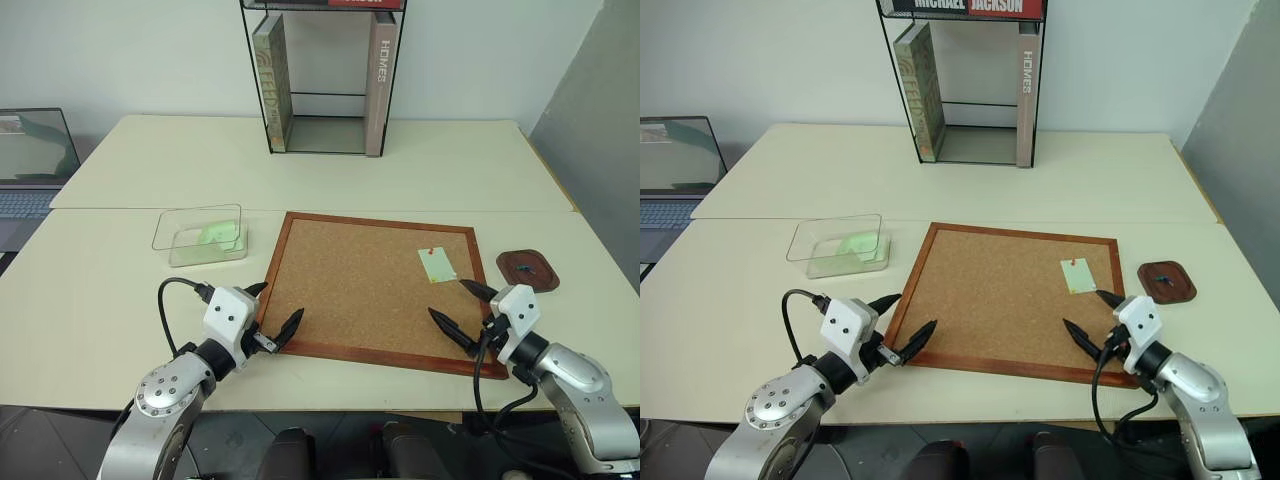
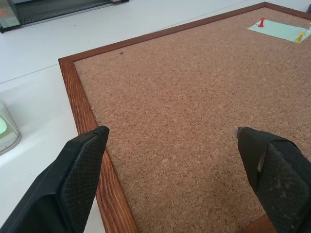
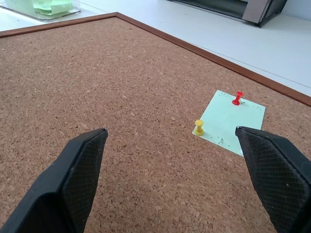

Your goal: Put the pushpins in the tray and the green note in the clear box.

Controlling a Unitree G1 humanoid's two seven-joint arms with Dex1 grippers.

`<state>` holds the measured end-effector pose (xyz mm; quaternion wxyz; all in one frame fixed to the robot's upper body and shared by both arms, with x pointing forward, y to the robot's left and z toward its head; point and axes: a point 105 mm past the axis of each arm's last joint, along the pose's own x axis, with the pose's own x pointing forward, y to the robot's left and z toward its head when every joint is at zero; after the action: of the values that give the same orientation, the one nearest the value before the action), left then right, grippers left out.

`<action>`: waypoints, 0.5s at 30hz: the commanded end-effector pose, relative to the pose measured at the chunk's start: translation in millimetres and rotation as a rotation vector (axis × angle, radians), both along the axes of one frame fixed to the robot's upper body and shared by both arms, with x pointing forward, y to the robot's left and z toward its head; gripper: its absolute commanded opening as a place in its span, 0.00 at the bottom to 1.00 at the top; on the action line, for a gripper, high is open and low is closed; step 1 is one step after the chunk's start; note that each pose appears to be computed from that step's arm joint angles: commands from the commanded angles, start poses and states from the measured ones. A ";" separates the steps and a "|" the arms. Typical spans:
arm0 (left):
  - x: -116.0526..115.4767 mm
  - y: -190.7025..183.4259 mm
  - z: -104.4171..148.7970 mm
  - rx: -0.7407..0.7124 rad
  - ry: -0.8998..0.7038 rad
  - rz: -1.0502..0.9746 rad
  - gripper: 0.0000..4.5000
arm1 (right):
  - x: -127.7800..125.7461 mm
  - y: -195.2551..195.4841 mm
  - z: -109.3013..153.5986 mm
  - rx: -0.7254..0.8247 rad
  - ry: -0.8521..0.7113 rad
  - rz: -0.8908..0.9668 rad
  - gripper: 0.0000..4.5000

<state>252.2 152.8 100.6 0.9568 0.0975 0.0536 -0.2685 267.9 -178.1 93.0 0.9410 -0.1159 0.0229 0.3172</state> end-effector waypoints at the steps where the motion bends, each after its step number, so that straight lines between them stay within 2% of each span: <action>1: 1.3 3.6 8.9 0.028 -0.067 0.018 0.99 | 0.5 5.2 14.7 0.012 -0.048 0.018 1.00; 9: 0.1 1.5 3.3 0.038 -0.032 0.015 0.99 | -0.5 6.8 15.2 0.013 -0.044 0.025 1.00; 15: 5.2 -8.6 12.7 -0.001 -0.029 -0.043 0.99 | -1.9 8.5 19.7 0.007 -0.054 0.032 1.00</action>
<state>256.6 153.2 103.2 0.9576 0.1071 0.0517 -0.2626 266.9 -174.2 97.4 0.9395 -0.1129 0.0196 0.3230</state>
